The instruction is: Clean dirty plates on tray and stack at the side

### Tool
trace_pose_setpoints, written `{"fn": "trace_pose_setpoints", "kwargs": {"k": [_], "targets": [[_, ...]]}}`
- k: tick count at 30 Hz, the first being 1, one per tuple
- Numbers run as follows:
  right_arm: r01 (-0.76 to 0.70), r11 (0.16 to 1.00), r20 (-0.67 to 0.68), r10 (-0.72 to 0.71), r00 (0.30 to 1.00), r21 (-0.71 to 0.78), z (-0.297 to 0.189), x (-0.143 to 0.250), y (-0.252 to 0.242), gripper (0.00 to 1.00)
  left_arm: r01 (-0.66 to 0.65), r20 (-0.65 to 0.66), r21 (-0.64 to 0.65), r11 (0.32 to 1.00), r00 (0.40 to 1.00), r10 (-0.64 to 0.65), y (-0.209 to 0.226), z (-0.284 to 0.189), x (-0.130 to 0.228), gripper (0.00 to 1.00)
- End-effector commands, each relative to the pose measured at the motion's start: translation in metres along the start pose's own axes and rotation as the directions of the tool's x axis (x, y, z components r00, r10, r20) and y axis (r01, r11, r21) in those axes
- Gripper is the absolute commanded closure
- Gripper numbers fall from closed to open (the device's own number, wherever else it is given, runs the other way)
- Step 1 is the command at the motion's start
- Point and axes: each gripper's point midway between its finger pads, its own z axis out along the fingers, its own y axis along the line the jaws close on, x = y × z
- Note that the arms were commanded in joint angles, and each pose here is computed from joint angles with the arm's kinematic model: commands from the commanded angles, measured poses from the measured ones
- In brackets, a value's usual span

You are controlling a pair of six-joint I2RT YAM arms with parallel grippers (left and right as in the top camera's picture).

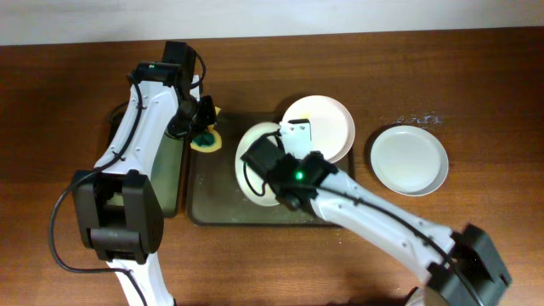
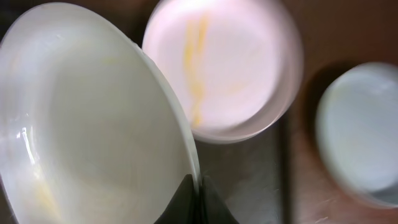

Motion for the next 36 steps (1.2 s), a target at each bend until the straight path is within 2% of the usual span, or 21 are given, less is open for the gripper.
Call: {"fn": "trace_pose_setpoints", "kwargs": {"k": [1, 6, 9, 10, 11, 14, 17, 18, 20, 24, 27, 28, 29, 32, 36], "targets": [[-0.107, 0.973, -0.296, 0.043, 0.954, -0.203, 0.026, 0.044, 0.047, 0.96, -0.019, 0.033, 0.002, 1.0, 0.999, 0.019, -0.002, -0.008, -0.008, 1.0], [-0.127, 0.958, -0.452, -0.003, 0.892, -0.257, 0.055, 0.085, 0.075, 0.94, -0.019, 0.032, 0.002, 1.0, 0.999, 0.019, -0.002, -0.008, -0.008, 1.0], [-0.055, 0.955, -0.429, -0.08, 0.9, -0.293, 0.06, 0.081, 0.072, 0.62, -0.019, 0.032, 0.002, 1.0, 0.999, 0.019, -0.002, -0.008, -0.008, 1.0], [-0.019, 0.947, -0.414, -0.122, 0.902, -0.319, 0.062, 0.077, 0.07, 0.48, -0.019, 0.032, 0.002, 1.0, 0.999, 0.019, -0.002, -0.008, -0.008, 1.0], [0.029, 0.928, -0.393, -0.186, 0.901, -0.372, 0.062, 0.072, 0.071, 0.42, -0.019, 0.033, 0.002, 1.0, 0.999, 0.019, -0.002, -0.008, -0.008, 1.0], [0.15, 0.85, -0.292, -0.331, 0.897, -0.505, 0.069, 0.055, 0.071, 0.39, -0.019, 0.033, 0.002, 1.0, 0.999, 0.019, -0.002, -0.008, -0.008, 1.0], [0.211, 0.796, -0.185, -0.373, 0.909, -0.567, 0.078, 0.033, 0.072, 0.4, -0.019, 0.033, 0.002, 1.0, 0.999, 0.019, -0.002, -0.008, -0.008, 1.0], [0.206, 0.783, -0.153, -0.357, 0.921, -0.587, 0.082, 0.023, 0.075, 0.44, -0.019, 0.033, 0.002, 1.0, 0.999, 0.019, -0.002, -0.008, -0.008, 1.0], [0.192, 0.767, -0.141, -0.345, 0.928, -0.612, 0.086, 0.02, 0.081, 0.49, -0.019, 0.032, 0.002, 1.0, 0.999, 0.019, -0.002, -0.008, -0.008, 1.0], [0.169, 0.749, -0.182, -0.361, 0.915, -0.641, 0.102, 0.037, 0.09, 0.51, -0.019, 0.032, 0.002, 1.0, 0.999, 0.019, -0.002, -0.008, -0.008, 1.0], [0.16, 0.755, -0.204, -0.365, 0.909, -0.636, 0.107, 0.044, 0.089, 0.71, -0.019, 0.032, 0.002, 1.0, 0.999, 0.019, -0.002, -0.008, -0.008, 1.0], [0.145, 0.766, -0.212, -0.346, 0.914, -0.626, 0.108, 0.042, 0.088, 0.9, -0.019, 0.032, 0.002, 1.0, 0.999, 0.019, -0.002, -0.008, -0.008, 1.0], [0.116, 0.784, -0.23, -0.315, 0.921, -0.61, 0.109, 0.04, 0.087, 0.96, -0.019, 0.032, 0.002, 1.0, 0.999, 0.019, -0.002, -0.008, -0.008, 1.0], [0.017, 0.853, -0.289, -0.195, 0.937, -0.521, 0.117, 0.036, 0.078, 0.96, -0.019, 0.031, 0.002, 1.0, 0.999, 0.019, -0.002, -0.008, -0.008, 1.0], [-0.247, 0.91, -0.387, 0.107, 0.916, -0.333, 0.114, 0.027, 0.06, 0.96, -0.019, 0.025, 0.0, 1.0, 1.0, 0.019, -0.002, -0.007, -0.006, 1.0]]}}
